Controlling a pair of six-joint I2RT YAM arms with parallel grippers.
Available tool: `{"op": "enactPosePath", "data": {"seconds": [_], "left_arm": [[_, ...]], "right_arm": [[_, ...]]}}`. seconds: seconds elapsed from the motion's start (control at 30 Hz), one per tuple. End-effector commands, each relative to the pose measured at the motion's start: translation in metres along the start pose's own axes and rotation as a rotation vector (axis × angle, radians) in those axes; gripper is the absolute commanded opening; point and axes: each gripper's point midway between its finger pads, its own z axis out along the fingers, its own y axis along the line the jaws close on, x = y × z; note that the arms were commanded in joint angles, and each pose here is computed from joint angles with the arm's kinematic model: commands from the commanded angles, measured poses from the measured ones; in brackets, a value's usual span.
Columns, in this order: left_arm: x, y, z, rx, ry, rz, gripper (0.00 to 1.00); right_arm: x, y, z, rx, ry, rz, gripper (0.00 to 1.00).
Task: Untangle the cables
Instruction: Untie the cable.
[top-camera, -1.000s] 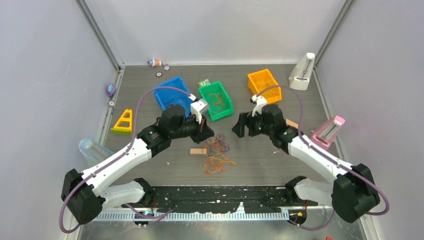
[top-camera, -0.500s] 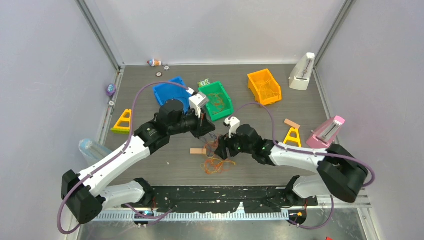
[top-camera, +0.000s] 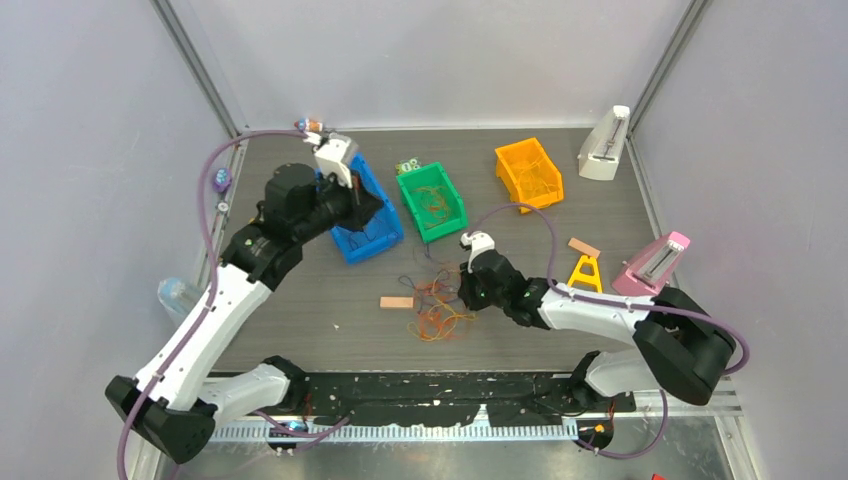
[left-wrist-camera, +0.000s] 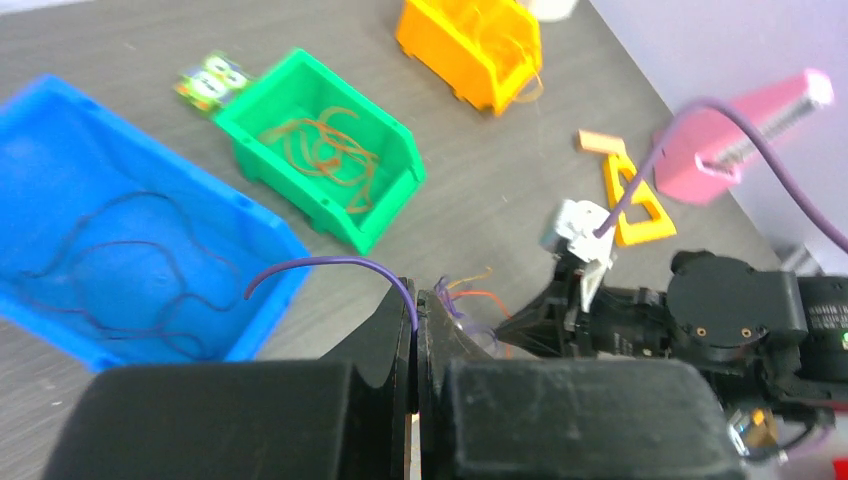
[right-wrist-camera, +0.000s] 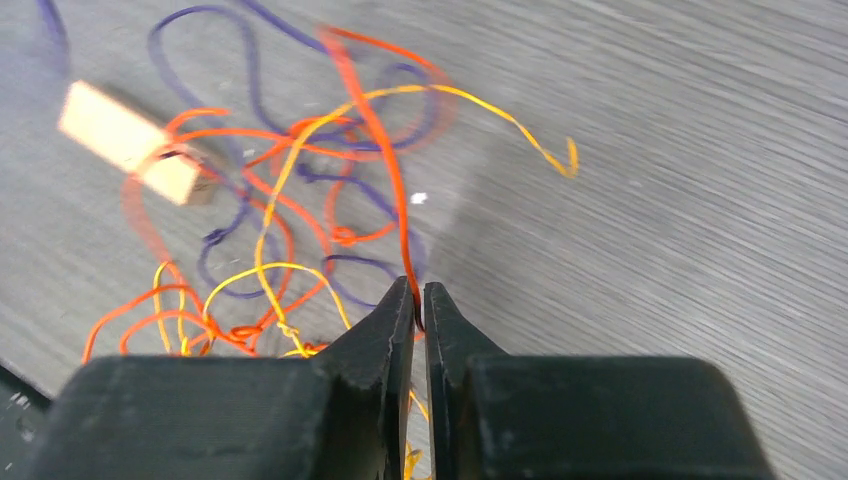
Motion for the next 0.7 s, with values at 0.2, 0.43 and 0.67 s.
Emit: {"op": "enactPosePath", "data": {"seconds": [0.2, 0.43, 0.67], "left_arm": [[-0.071, 0.061, -0.066, -0.327, -0.206, 0.008, 0.0], [-0.078, 0.096, -0.076, -0.487, -0.228, -0.034, 0.0], [-0.089, 0.124, -0.092, -0.642, -0.248, -0.041, 0.0]], "right_arm": [[0.007, -0.088, -0.022, 0.28, 0.028, 0.263, 0.09], [-0.014, -0.107, -0.045, 0.358, -0.082, 0.294, 0.05], [-0.018, -0.164, -0.093, 0.674, -0.164, 0.389, 0.05]]}}
